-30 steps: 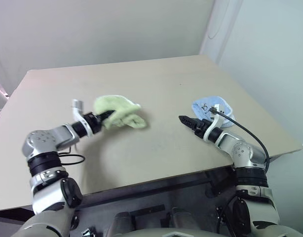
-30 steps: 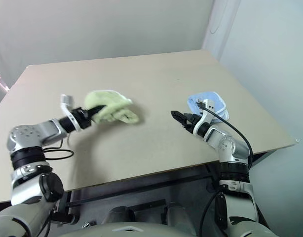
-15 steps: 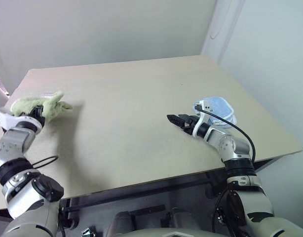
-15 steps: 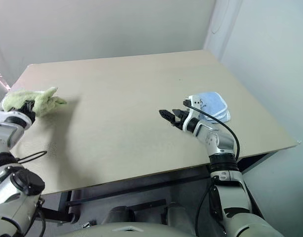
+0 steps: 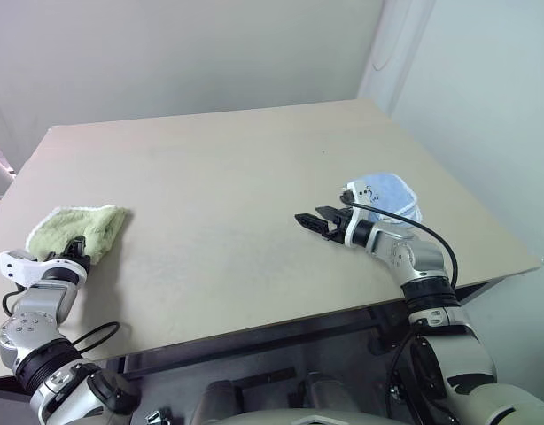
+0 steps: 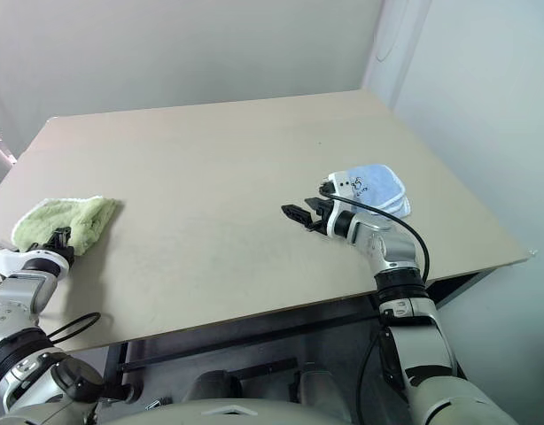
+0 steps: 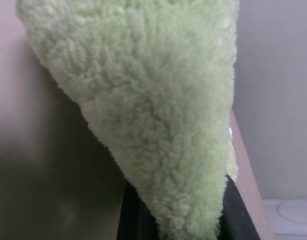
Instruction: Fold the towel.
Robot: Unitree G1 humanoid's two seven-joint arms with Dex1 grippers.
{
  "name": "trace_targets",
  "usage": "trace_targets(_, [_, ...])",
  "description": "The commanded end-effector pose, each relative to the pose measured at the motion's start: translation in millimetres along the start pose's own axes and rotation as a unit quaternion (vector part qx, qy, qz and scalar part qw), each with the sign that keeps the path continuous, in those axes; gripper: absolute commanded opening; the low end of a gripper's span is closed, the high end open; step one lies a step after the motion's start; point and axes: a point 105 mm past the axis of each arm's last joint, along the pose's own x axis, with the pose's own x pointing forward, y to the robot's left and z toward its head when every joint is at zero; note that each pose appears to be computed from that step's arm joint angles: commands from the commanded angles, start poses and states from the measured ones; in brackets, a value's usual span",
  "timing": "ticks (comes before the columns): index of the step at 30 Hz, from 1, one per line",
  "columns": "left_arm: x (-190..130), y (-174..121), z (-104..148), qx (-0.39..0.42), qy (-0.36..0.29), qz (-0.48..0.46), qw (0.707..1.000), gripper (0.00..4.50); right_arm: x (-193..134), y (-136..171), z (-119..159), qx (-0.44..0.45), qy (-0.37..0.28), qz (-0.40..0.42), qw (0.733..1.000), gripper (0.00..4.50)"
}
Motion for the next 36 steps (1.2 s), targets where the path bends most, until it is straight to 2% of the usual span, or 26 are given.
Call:
trace_targets(1, [-2, -11, -5, -0.011, 0.004, -0.03, 0.999, 1.73, 2, 5, 15, -0.023, -0.018, 0.009, 1.0, 4.5])
trace_targets(8, [-5, -23, -2, -0.01, -0.004, -0.052, 0.999, 4.37, 0, 5, 12, -0.027, -0.012, 0.013, 0.999, 4.5])
trace_targets(15, [-13, -10, 9, 0.026, -0.057, 0.047, 0.997, 4.47, -6, 12, 11, -0.038, -0.002, 0.046, 0.998, 4.5])
trace_targets(23, [-49, -19, -49, 0.023, 0.027, 0.06, 0.998, 4.47, -18, 10, 25, -0.074, -0.002, 0.051, 0.996, 4.5])
trace_targets(25, [-61, -45, -68, 0.104, 0.081, -0.02, 0.991, 4.47, -23, 11, 32, -0.079, -0.013, 0.054, 0.995, 4.5])
trace_targets(26, [-65, -60, -74, 0.159, 0.091, -0.065, 0.981, 4.47, -26, 12, 34, -0.082, -0.018, 0.055, 0.995, 4.5])
trace_targets(28, [-68, -76, -76, 0.216, 0.082, -0.116, 0.966, 4.47, -28, 13, 37, -0.086, -0.021, 0.058, 0.994, 4.5])
trace_targets(31, [-71, -101, -87, 0.322, 0.09, -0.205, 0.92, 4.47, -33, 15, 40, -0.102, -0.027, 0.063, 0.992, 4.5])
trace_targets(33, [-70, -105, -102, 0.41, 0.118, -0.247, 0.87, 4.47, -37, 14, 51, -0.121, -0.073, 0.047, 0.989, 4.5])
trace_targets(36, [-72, -115, -129, 0.491, 0.144, -0.354, 0.783, 4.47, -42, 17, 50, -0.141, -0.077, 0.057, 0.985, 4.5])
